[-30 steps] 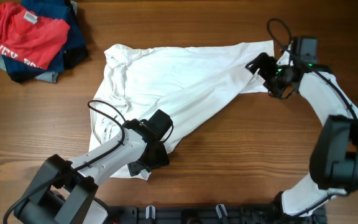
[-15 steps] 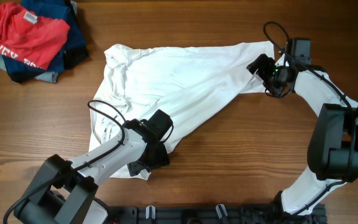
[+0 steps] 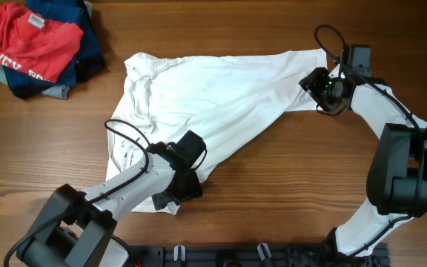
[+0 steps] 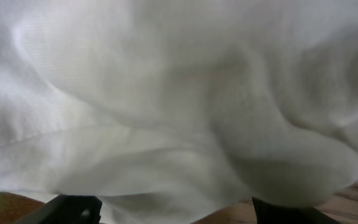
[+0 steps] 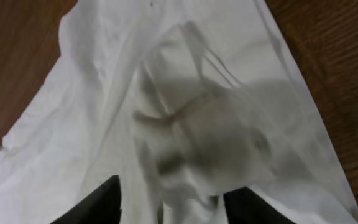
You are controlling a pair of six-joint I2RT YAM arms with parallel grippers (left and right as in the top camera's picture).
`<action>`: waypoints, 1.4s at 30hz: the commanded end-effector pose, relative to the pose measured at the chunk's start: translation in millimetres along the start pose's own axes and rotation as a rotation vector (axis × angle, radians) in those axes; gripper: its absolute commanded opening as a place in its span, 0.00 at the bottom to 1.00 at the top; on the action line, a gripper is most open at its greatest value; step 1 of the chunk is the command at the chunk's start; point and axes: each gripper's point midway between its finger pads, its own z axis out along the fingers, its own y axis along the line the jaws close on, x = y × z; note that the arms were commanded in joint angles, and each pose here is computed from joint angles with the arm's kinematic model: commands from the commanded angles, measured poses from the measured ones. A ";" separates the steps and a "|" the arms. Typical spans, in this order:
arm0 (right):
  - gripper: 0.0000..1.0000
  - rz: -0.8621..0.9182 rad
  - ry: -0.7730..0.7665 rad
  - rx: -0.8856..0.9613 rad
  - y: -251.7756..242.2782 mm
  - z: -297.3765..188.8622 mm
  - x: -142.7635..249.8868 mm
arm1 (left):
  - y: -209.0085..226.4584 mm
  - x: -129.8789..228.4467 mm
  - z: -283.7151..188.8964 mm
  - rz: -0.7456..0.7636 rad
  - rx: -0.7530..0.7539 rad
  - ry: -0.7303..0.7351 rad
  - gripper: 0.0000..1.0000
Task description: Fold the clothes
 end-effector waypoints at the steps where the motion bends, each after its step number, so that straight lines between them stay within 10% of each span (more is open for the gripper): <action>1: 0.32 -0.006 -0.015 0.059 -10.3 7.9 0.6 | 4.9 -6.6 2.5 -0.016 -0.029 -0.036 0.77; 4: 0.04 -0.018 -0.046 0.051 -5.3 8.6 -5.0 | 4.9 -6.6 2.5 -0.016 -0.029 -0.036 0.77; 15: 0.05 -0.049 -0.212 -0.168 72.7 8.5 -26.9 | 3.7 -8.3 2.4 -0.016 -0.025 -0.044 0.77; 20: 0.65 -0.139 -0.245 -0.129 83.8 12.7 -17.3 | 3.9 -8.1 2.4 -0.016 -0.026 -0.043 0.77; 27: 0.82 -0.077 -0.215 -0.037 48.5 -5.0 -39.0 | 4.6 -7.2 2.4 -0.016 -0.028 -0.039 0.78; 30: 0.79 -0.015 -0.192 -0.025 21.9 -15.2 -51.6 | 4.2 -7.3 2.5 -0.015 -0.026 -0.039 0.78; 33: 0.54 -0.019 -0.146 -0.031 5.1 -11.5 -51.6 | 3.2 -8.7 2.4 -0.015 -0.023 -0.046 0.78; 42: 0.47 -0.117 -0.049 -0.155 30.7 33.7 -25.2 | 2.7 -9.0 2.4 -0.014 -0.021 -0.047 0.79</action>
